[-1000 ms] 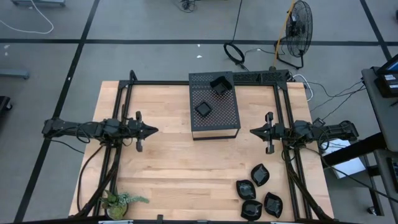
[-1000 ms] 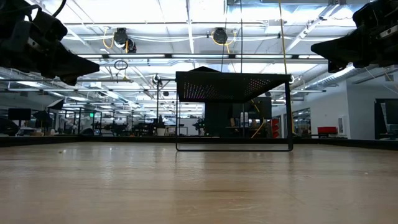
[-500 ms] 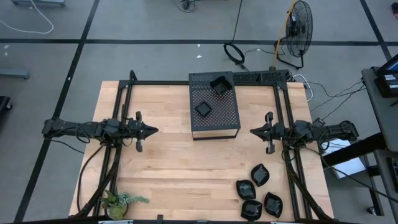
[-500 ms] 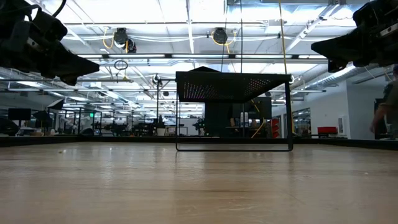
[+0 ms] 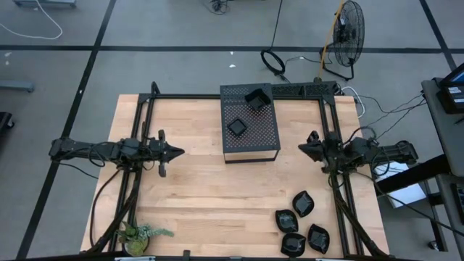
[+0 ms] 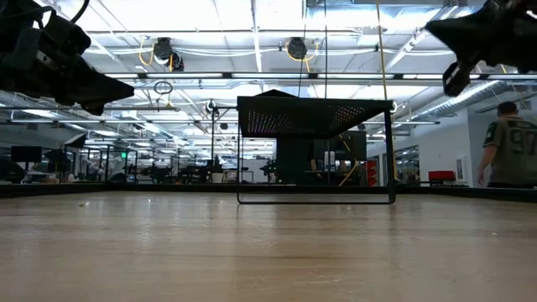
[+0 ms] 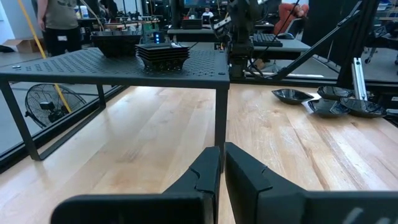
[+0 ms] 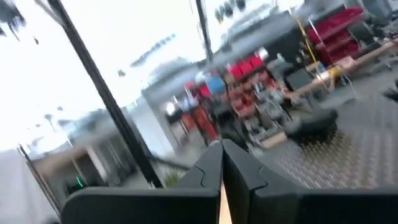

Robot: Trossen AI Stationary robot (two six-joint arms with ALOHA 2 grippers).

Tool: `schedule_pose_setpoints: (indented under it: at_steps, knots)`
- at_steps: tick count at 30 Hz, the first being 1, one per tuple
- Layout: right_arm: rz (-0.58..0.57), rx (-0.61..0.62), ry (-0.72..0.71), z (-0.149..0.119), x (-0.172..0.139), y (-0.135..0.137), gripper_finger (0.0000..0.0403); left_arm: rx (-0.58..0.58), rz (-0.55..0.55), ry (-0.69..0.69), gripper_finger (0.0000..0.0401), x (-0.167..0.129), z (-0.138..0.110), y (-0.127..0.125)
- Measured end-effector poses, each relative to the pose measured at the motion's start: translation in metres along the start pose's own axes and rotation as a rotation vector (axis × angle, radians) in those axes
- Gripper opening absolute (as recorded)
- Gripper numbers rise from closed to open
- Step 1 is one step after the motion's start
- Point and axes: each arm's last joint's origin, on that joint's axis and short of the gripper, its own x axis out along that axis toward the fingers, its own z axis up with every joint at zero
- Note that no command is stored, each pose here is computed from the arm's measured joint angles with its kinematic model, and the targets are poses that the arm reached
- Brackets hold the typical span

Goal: Pick & Place Mini shaped plates
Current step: Put the leaf shaped plate on the shelf

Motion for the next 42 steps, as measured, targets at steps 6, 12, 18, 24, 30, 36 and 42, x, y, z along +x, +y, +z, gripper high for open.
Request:
schedule_pose_setpoints:
  at_steps: [6,12,18,24,30,36,42]
  knots:
    - [0.358,0.106,-0.145,0.021,0.001,0.022,0.0034,0.000,0.001,0.000,0.0026,0.000,0.000,0.000]
    - [0.554,0.033,-0.056,0.004,0.015,0.042,0.0059,0.000,0.003,0.000,0.0026,0.000,0.000,0.000]
    - [0.650,-0.146,0.068,-0.014,0.047,0.079,0.0096,0.000,0.003,0.000,0.0026,0.000,0.000,0.000]
    - [0.393,-0.114,0.611,-0.032,0.089,0.120,0.0183,0.000,0.005,0.002,0.0026,0.000,0.000,0.000]
    - [-0.341,0.021,1.198,-0.044,0.078,0.120,0.0220,0.001,0.007,0.006,0.0026,0.000,-0.001,0.000]
    - [-0.845,0.264,1.441,-0.059,0.040,0.105,0.0196,0.001,0.006,0.007,0.0026,0.000,0.000,0.000]
    - [-0.984,0.350,1.389,-0.077,0.023,0.089,0.0173,0.001,0.006,0.007,0.0026,0.000,-0.001,0.000]
